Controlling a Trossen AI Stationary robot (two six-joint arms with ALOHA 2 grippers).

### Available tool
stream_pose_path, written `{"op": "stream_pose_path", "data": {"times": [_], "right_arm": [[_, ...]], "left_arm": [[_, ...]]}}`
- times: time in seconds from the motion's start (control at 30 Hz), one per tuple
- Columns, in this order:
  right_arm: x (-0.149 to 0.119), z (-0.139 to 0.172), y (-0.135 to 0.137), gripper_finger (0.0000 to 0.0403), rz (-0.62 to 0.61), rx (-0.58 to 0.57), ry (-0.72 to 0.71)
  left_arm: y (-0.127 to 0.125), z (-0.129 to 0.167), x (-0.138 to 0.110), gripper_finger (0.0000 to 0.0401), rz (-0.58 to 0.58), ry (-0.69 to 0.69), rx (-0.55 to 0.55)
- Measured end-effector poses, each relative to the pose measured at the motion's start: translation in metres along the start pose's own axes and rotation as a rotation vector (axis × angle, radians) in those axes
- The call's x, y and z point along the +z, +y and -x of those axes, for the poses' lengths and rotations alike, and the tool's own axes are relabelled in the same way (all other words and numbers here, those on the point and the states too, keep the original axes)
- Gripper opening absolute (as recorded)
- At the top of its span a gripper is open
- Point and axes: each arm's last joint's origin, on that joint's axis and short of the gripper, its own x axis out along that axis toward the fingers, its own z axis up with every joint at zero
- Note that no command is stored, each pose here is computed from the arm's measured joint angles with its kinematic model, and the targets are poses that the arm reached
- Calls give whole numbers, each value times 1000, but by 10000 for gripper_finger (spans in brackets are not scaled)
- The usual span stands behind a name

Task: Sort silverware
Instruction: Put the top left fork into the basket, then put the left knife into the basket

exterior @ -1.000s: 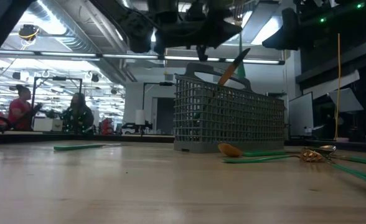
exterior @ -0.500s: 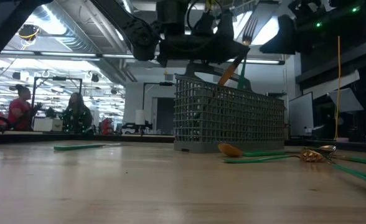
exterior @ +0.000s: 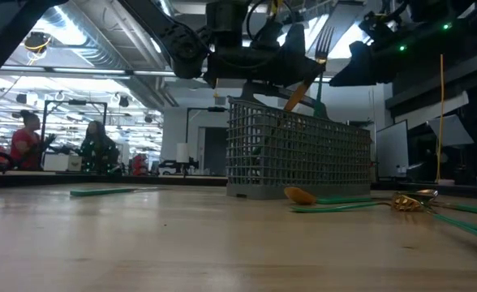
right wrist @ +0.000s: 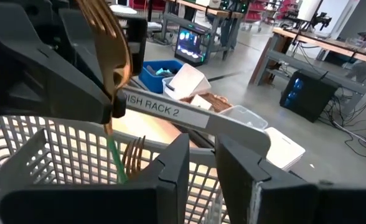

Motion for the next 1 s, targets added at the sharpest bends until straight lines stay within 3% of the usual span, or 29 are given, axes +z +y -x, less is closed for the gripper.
{"op": "stream_pose_path", "data": {"times": [0.23,0.67,1.0], "right_arm": [[-4,-4,3,81,13,1,21],[-4,-5,3,81,15,1,24],[-4,-5,3,81,16,-3,26]], "left_arm": [[-6,0,-3,36,-51,23,-13],[-6,0,-2,85,-40,18,-13],[-7,5,17,90,-41,-14,-14]]}}
